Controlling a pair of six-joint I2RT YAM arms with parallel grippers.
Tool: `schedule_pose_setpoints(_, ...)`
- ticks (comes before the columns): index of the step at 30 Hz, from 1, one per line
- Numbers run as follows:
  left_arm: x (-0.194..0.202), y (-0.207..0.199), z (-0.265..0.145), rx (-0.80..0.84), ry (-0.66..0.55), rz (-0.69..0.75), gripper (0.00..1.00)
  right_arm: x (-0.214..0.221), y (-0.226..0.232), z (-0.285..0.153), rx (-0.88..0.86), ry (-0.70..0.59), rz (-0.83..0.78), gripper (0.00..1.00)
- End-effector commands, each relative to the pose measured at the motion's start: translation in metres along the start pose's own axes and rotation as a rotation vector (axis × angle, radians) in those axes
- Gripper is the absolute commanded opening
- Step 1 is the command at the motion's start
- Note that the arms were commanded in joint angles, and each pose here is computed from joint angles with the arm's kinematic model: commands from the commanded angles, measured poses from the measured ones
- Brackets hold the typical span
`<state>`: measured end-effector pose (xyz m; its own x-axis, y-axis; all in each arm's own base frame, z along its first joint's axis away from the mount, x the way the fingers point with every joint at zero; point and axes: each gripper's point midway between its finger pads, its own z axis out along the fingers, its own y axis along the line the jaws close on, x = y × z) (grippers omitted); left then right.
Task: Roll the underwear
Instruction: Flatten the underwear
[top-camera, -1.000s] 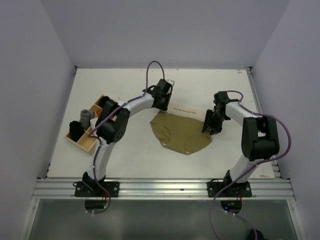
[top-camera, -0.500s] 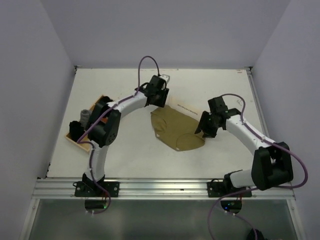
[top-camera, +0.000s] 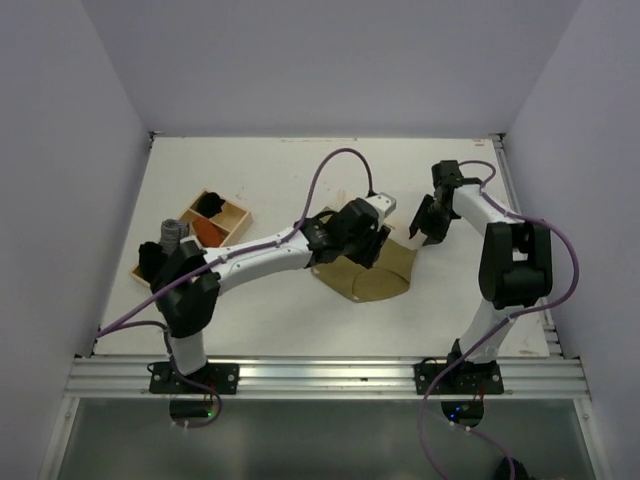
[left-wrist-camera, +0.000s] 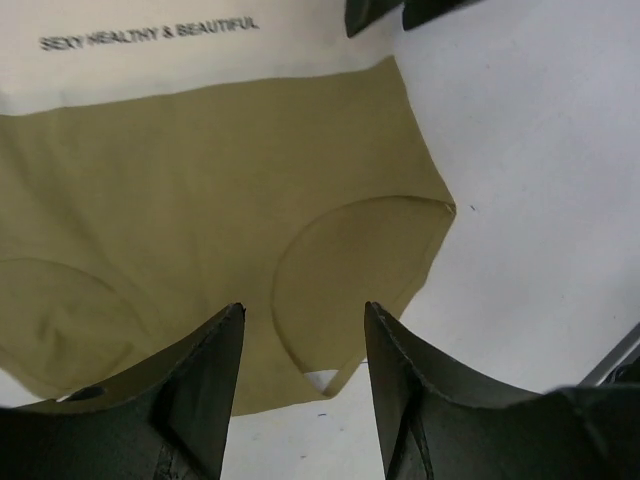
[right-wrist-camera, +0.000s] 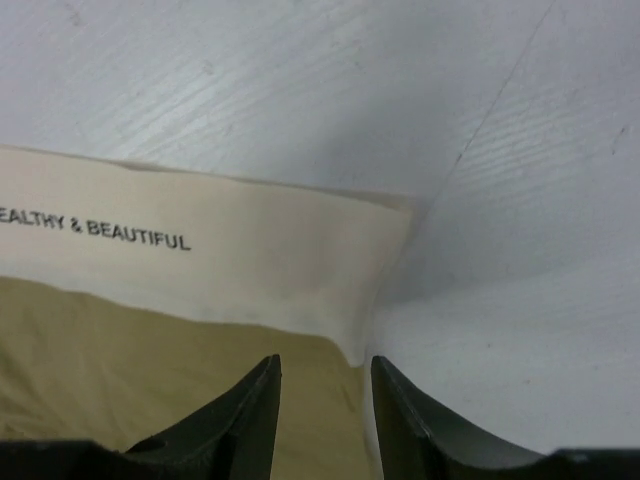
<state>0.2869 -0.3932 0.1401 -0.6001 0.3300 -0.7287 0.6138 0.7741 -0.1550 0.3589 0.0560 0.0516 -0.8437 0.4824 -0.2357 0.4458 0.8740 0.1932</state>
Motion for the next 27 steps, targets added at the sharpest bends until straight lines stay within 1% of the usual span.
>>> schedule_pose_setpoints(1,0.008,-0.028,0.019,0.037,0.023,-0.049,0.56,-0.021,-0.009,0.001,0.033,-0.024,-0.015,0.45)
schedule_pose_setpoints(4,0.008,-0.052,0.035,0.066,0.026,-0.027,0.56,-0.025,-0.016,0.014,0.028,0.003,0.015,0.44)
schedule_pose_setpoints(5,0.016,-0.055,0.046,0.062,0.052,-0.017,0.56,-0.026,-0.013,0.015,0.007,0.008,0.017,0.44)
schedule_pose_setpoints(6,0.010,-0.066,0.048,0.082,0.042,-0.012,0.56,-0.026,-0.014,0.019,0.009,0.015,0.015,0.44)
schedule_pose_setpoints(8,0.016,-0.073,0.058,0.088,0.057,-0.002,0.56,-0.027,-0.013,0.022,0.007,0.015,0.006,0.44)
schedule_pose_setpoints(9,0.009,-0.077,0.060,0.091,0.042,-0.003,0.56,-0.028,-0.014,0.023,0.009,0.015,0.006,0.44)
schedule_pose_setpoints(14,0.007,-0.087,0.075,0.102,0.041,-0.015,0.57,-0.028,-0.016,0.027,0.016,0.016,-0.004,0.43)
schedule_pose_setpoints(16,0.005,-0.092,0.078,0.117,0.040,-0.018,0.57,-0.038,-0.025,0.025,0.019,0.003,0.014,0.42)
schedule_pose_setpoints(22,0.017,-0.101,0.091,0.133,0.056,-0.033,0.57,-0.047,-0.028,0.026,0.014,-0.008,0.032,0.41)
schedule_pose_setpoints(27,0.033,-0.103,0.107,0.124,0.083,-0.052,0.57,-0.041,-0.027,0.031,0.001,0.008,0.040,0.39)
